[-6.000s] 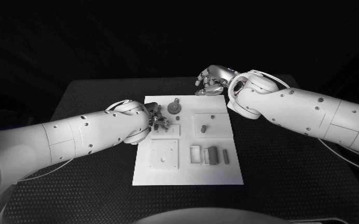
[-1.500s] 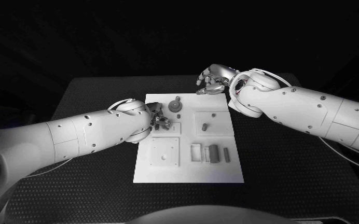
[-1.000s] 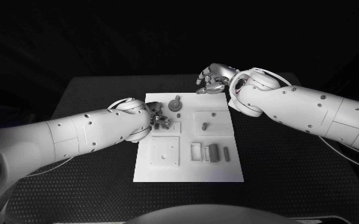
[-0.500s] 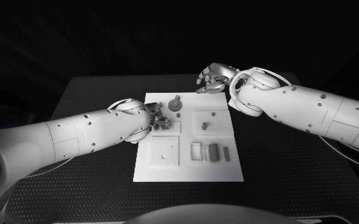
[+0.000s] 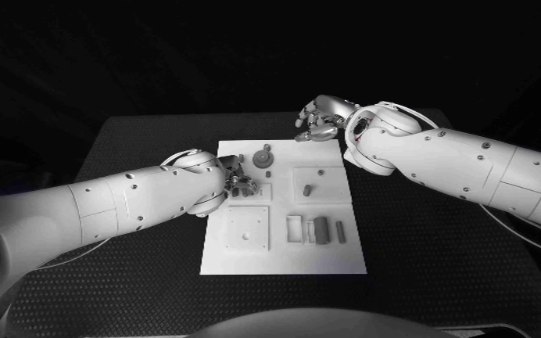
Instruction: Assemble the parts on the task board
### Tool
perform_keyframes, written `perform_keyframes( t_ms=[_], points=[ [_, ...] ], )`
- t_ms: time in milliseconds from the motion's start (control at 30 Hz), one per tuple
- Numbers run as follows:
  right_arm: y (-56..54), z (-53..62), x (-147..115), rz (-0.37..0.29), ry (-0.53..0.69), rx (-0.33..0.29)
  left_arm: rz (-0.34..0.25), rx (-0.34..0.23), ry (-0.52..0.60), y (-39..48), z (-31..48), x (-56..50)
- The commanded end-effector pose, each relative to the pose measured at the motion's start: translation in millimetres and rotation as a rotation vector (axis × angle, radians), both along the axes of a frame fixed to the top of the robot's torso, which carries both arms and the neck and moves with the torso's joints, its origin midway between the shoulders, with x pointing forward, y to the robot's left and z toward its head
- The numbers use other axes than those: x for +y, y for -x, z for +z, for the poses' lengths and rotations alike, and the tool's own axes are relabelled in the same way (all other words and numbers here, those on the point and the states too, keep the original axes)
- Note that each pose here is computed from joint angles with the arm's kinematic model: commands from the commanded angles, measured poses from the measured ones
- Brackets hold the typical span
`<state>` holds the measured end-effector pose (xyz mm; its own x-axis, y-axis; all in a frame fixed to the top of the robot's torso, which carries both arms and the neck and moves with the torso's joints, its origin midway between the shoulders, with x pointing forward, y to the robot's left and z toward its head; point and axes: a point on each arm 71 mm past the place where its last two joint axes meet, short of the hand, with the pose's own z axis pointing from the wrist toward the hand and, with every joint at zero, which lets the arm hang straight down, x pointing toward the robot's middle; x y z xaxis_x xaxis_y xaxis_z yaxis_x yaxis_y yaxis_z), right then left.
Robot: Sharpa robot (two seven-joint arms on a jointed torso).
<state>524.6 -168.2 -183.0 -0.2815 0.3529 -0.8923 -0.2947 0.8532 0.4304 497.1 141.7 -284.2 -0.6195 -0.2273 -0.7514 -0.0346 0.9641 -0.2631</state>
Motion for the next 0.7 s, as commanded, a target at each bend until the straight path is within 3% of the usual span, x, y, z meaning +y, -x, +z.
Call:
perform_keyframes(
  t_ms=[33, 700],
  points=[
    [0.3, -0.1, 0.8, 0.01, 0.004, 0.004, -0.006, 0.003, 0.013, 0.8, -0.2, -2.5],
    [0.0, -0.1, 0.2, 0.007, 0.003, 0.002, 0.001, 0.001, 0.028, 0.4, -0.1, -1.7]
  ],
)
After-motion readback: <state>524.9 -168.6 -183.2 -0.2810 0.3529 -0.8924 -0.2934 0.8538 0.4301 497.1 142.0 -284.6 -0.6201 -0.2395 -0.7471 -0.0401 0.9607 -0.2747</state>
